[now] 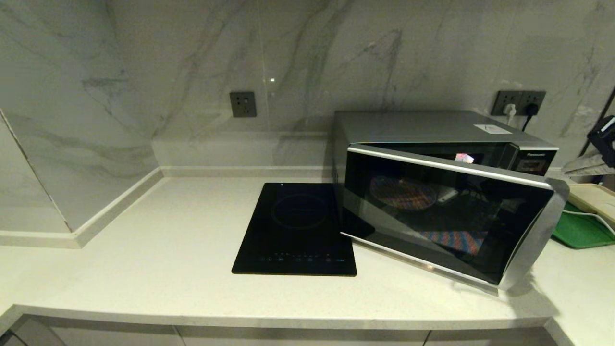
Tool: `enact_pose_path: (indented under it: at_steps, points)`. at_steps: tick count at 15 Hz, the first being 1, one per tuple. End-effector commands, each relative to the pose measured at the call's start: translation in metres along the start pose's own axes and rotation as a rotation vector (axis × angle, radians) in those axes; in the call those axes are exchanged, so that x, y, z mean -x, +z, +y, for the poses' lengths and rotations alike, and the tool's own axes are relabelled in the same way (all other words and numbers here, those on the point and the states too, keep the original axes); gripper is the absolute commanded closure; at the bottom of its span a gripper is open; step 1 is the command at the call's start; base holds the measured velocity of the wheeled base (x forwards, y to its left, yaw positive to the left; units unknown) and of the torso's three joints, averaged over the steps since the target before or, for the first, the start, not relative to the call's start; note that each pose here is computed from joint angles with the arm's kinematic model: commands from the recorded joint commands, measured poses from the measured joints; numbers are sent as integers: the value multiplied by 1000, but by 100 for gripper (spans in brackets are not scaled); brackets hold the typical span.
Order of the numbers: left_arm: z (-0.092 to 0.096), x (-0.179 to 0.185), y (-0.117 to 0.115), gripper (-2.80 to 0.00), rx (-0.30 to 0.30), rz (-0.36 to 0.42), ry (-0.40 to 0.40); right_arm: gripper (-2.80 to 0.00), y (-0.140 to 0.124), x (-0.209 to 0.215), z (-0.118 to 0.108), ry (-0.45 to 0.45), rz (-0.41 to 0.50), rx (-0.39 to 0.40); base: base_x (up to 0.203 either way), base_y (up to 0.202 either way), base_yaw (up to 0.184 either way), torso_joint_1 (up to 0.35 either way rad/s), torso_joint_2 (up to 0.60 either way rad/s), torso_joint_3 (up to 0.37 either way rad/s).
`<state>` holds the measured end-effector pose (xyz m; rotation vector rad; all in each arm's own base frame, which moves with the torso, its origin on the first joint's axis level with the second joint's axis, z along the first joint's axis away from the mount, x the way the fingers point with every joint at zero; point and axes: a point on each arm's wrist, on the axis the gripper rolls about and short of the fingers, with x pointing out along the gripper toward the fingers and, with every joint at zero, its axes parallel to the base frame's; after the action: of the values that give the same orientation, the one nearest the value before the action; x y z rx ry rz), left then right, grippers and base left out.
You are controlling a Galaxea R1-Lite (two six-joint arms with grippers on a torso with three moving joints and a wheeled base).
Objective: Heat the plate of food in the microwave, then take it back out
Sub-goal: Open the microwave oven
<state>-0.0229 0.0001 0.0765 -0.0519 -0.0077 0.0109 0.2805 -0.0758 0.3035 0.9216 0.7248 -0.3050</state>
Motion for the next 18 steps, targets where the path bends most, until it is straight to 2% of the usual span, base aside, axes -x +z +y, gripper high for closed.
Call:
enact_pose_path:
  at_steps: [1, 9, 12, 15, 18]
  points:
    - [0, 0, 0, 0, 0, -2, 1, 0, 4, -14, -1, -10, 16, -7, 0, 0, 0, 0, 0, 0]
    - [0, 0, 0, 0, 0, 0, 1, 0, 4, -32, -7, -44, 57, -9, 0, 0, 0, 0, 0, 0]
    - [0, 0, 0, 0, 0, -2, 1, 0, -11, -18, -16, -50, 82, 95, 0, 0, 0, 0, 0, 0]
    - [0, 0, 0, 0, 0, -2, 1, 0, -39, 0, -29, -48, 140, 201, 0, 0, 0, 0, 0, 0]
    - [0, 0, 0, 0, 0, -1, 1, 0, -74, 14, -29, -3, 203, 388, 0, 0, 0, 0, 0, 0]
